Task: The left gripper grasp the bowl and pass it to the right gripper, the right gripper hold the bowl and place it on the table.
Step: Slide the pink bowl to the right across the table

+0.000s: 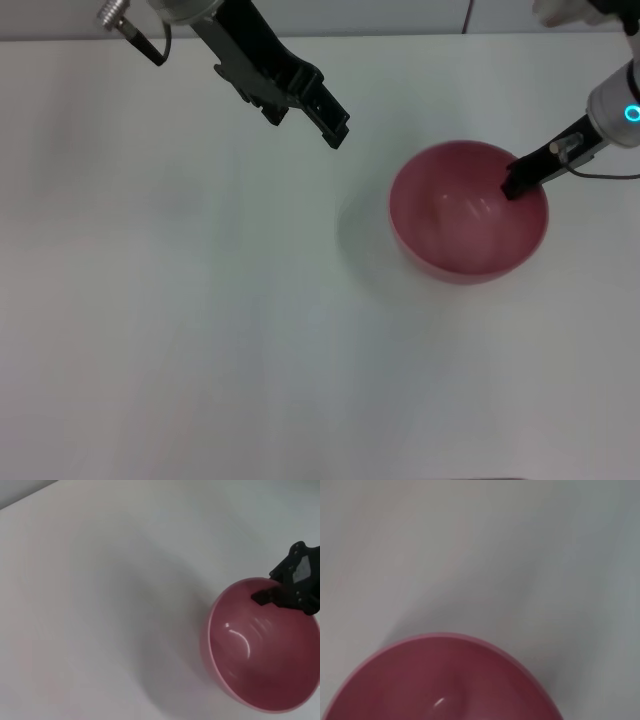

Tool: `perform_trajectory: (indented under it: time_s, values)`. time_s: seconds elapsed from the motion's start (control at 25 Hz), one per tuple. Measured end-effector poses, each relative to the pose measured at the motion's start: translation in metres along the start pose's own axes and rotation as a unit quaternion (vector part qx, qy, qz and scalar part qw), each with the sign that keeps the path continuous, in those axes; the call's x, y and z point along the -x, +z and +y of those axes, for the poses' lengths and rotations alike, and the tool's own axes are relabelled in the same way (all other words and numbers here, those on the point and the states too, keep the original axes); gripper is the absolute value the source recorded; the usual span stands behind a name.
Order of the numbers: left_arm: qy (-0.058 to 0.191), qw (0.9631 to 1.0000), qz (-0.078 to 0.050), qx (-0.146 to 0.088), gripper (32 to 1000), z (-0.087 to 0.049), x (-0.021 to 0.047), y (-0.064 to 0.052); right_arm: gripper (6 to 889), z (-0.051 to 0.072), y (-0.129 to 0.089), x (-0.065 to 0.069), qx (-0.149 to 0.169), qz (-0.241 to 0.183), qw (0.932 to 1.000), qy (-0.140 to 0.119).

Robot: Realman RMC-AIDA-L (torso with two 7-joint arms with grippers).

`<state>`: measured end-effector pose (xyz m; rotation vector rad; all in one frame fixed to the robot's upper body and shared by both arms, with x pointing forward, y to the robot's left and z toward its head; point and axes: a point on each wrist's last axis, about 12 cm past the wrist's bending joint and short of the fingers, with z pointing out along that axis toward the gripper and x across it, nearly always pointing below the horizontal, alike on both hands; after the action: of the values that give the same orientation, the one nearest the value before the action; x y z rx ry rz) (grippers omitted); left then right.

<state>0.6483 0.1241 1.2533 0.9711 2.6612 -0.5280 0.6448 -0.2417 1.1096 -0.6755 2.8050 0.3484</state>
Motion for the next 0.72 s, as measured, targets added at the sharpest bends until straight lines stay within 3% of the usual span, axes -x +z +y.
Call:
perform_trajectory:
  time_s: [0.72]
  values:
    - [0.002, 1.0000, -0.003, 0.000, 866, 0.000, 0.0008, 0.002, 46, -0.006, 0.014, -0.010, -0.011, -0.014, 0.9998, 0.008]
